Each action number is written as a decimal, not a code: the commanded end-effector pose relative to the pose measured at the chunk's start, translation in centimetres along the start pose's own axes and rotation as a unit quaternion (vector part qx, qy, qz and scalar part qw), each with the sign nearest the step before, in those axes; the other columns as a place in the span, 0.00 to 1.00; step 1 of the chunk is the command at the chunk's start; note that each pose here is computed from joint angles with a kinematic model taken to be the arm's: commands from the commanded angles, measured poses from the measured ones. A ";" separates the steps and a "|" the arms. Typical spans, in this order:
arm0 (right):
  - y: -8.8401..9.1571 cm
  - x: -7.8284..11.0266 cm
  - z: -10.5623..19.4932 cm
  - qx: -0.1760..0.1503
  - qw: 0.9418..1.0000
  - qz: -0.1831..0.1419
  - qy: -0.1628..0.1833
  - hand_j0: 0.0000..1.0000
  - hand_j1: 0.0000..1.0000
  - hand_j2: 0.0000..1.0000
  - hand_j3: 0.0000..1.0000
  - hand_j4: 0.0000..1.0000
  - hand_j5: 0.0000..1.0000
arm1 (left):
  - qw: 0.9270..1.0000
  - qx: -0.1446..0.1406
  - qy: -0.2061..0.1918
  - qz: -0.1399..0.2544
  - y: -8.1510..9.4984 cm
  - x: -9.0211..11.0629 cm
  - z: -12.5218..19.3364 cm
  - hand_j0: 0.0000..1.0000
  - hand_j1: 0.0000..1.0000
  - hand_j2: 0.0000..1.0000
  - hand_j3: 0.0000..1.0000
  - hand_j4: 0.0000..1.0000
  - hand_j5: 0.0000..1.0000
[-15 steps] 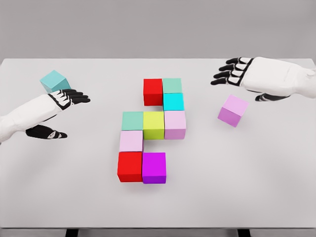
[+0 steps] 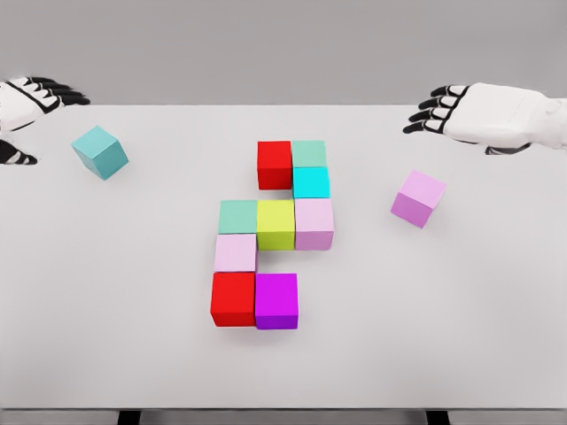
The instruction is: Assemble the squares on the desktop into the number 2
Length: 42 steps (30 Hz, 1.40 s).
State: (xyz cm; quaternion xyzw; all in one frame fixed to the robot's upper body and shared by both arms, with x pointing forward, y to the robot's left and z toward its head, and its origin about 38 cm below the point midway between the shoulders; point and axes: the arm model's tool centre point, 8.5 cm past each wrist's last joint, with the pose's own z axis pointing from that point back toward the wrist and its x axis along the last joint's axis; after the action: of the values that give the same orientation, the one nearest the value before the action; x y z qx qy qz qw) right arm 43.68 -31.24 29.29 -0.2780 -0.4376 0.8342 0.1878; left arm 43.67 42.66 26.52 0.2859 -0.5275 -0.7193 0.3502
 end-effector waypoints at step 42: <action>2.6 3.0 -4.3 0.018 0.995 -0.063 -0.078 0.46 0.46 0.46 0.46 0.46 0.46 | 0.974 -0.217 0.057 -0.025 -2.7 -1.0 -14.1 1.00 1.00 1.00 1.00 1.00 1.00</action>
State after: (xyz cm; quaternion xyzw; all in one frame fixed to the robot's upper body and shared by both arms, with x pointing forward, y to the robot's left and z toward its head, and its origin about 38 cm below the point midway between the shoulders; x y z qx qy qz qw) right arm 44.85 -28.60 22.57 -0.1827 -0.4363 0.8517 0.2255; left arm 54.68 36.34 20.14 0.2545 -0.3345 -0.8058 0.4172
